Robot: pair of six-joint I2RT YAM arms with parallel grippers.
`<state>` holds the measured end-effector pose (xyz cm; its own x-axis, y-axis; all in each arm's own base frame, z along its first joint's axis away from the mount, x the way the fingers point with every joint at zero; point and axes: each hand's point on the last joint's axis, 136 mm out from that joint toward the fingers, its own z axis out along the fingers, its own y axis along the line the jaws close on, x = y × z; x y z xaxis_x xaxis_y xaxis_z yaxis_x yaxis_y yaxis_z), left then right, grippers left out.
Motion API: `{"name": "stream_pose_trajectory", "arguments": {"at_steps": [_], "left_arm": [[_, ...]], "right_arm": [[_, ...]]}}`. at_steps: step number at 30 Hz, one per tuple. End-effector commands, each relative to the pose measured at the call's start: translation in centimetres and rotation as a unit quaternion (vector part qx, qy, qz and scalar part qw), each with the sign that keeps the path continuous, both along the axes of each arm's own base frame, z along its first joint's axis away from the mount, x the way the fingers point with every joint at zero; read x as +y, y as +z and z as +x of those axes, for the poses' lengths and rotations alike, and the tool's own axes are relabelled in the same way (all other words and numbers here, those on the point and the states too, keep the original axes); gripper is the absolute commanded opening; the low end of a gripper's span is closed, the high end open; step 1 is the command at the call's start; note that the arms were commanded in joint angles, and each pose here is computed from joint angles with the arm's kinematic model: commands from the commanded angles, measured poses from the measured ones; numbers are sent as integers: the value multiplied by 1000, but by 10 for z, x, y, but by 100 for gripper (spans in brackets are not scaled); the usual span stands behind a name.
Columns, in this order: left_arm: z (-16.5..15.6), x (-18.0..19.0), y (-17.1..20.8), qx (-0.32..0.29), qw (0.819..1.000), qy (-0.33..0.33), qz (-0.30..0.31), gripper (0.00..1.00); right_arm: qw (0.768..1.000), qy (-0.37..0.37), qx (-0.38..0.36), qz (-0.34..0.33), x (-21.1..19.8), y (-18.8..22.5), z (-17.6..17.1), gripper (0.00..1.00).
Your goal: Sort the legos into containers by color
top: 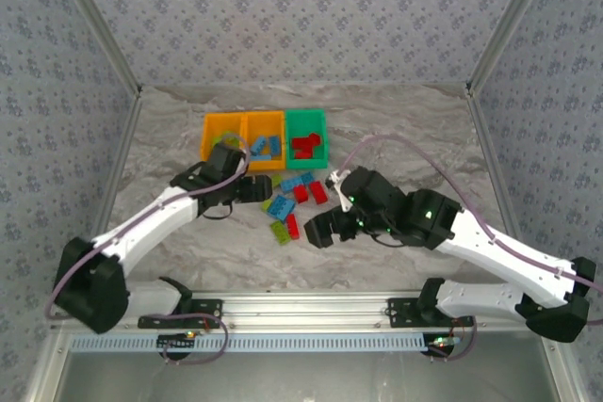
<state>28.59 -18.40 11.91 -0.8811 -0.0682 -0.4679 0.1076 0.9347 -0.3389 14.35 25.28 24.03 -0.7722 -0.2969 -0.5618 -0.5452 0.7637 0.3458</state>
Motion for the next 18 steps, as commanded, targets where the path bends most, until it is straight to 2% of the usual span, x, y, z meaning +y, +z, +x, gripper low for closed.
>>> {"name": "stream_pose_trajectory", "arguments": {"at_steps": [1, 8, 18], "left_arm": [[13, -15, -13, 4, 1000, 20, -15, 83], [14, -22, -58, 45, 999, 11, 6, 72], [13, -17, -86, 60, 998, 11, 29, 59]], "right_arm": [[998, -69, 6, -4, -22, -5, 4, 100], [997, -80, -4, -11, -25, -1, 9, 100], [996, -80, 9, -35, -20, -12, 12, 100]]}}
